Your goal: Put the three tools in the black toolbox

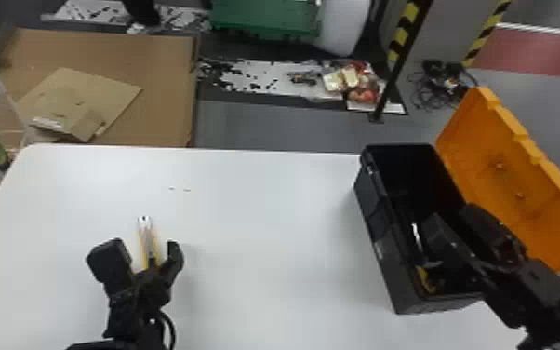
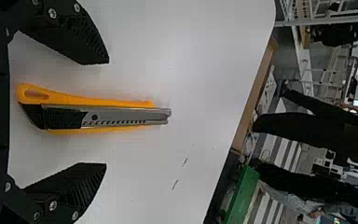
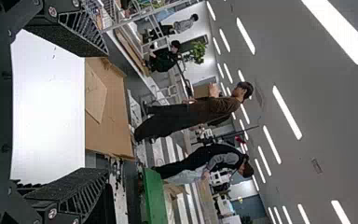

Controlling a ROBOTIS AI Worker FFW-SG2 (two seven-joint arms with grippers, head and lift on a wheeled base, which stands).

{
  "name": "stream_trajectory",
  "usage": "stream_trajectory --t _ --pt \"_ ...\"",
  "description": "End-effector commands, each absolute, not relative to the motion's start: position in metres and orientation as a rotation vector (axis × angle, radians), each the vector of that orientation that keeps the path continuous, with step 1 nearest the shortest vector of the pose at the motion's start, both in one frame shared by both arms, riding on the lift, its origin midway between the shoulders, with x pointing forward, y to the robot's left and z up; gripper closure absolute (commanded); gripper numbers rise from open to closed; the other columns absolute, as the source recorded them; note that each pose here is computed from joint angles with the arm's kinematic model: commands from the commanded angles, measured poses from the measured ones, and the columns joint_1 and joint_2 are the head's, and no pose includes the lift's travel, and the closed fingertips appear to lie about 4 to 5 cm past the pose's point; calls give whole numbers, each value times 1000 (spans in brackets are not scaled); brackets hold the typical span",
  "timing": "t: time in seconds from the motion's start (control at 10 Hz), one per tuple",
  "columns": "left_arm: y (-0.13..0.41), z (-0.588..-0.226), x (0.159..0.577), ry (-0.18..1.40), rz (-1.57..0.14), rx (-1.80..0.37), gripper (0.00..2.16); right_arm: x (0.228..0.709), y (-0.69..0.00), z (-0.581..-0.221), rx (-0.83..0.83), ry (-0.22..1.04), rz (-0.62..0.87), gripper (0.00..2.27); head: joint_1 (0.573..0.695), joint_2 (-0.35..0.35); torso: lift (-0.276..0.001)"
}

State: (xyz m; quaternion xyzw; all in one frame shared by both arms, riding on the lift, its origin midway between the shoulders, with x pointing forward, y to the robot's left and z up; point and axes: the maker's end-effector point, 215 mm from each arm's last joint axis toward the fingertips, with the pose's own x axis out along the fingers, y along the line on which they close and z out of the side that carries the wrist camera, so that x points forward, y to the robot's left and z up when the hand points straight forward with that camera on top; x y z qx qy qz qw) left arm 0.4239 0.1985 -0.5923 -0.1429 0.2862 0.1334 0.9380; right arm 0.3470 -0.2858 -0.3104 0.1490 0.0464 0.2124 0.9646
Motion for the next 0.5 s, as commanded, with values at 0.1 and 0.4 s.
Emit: stream_trajectory --t 0.1,0.4 --pt "197 -599 421 609 265 -293 259 347 -286 -307 301 84 428 130 695 -130 -55" --pt "196 -603 418 628 262 -303 444 347 -286 -303 304 69 428 130 695 -133 -55"
